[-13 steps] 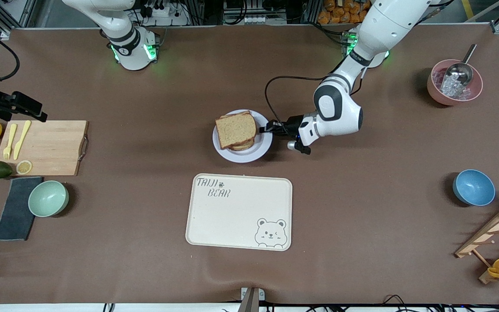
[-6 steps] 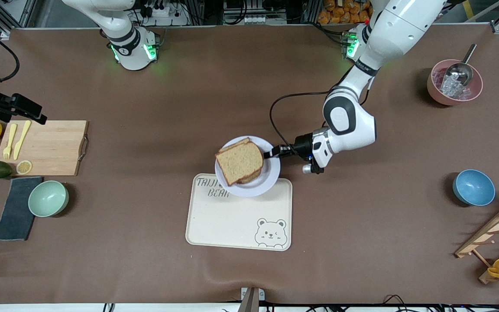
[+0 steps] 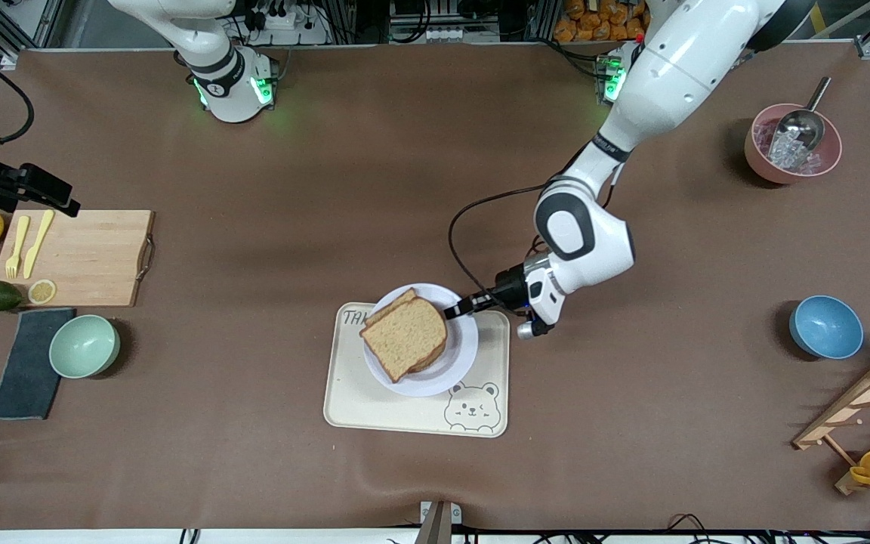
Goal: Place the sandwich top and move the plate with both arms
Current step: 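Slide the plate with the left gripper onto the white bear tray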
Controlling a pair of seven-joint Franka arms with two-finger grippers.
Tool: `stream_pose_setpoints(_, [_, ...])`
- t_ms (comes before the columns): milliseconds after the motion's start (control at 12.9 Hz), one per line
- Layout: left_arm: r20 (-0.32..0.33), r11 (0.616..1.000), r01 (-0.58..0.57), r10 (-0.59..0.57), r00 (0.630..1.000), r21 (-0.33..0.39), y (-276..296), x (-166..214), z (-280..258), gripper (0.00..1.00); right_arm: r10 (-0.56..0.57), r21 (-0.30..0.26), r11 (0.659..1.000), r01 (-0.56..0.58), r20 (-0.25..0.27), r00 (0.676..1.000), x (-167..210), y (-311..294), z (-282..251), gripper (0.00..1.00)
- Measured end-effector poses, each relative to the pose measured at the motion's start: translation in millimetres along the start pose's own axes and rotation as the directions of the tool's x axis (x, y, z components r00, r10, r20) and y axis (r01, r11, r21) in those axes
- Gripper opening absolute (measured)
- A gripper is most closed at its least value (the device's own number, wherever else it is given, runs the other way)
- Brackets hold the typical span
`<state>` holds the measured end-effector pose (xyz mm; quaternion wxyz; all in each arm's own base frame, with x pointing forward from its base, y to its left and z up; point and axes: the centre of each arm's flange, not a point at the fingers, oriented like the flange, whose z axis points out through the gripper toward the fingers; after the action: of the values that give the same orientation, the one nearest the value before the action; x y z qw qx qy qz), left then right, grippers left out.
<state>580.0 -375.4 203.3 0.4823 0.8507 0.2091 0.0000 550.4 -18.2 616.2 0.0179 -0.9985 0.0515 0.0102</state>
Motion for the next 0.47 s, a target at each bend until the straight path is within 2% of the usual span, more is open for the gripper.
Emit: stream_pose_setpoints(465, [-0.044, 0.999, 0.032, -0.031, 0.999, 0.027, -25, 12, 45, 0.10, 0.007, -0.001, 1.000, -0.007, 0.007, 1.000, -1, 0, 2, 1.00])
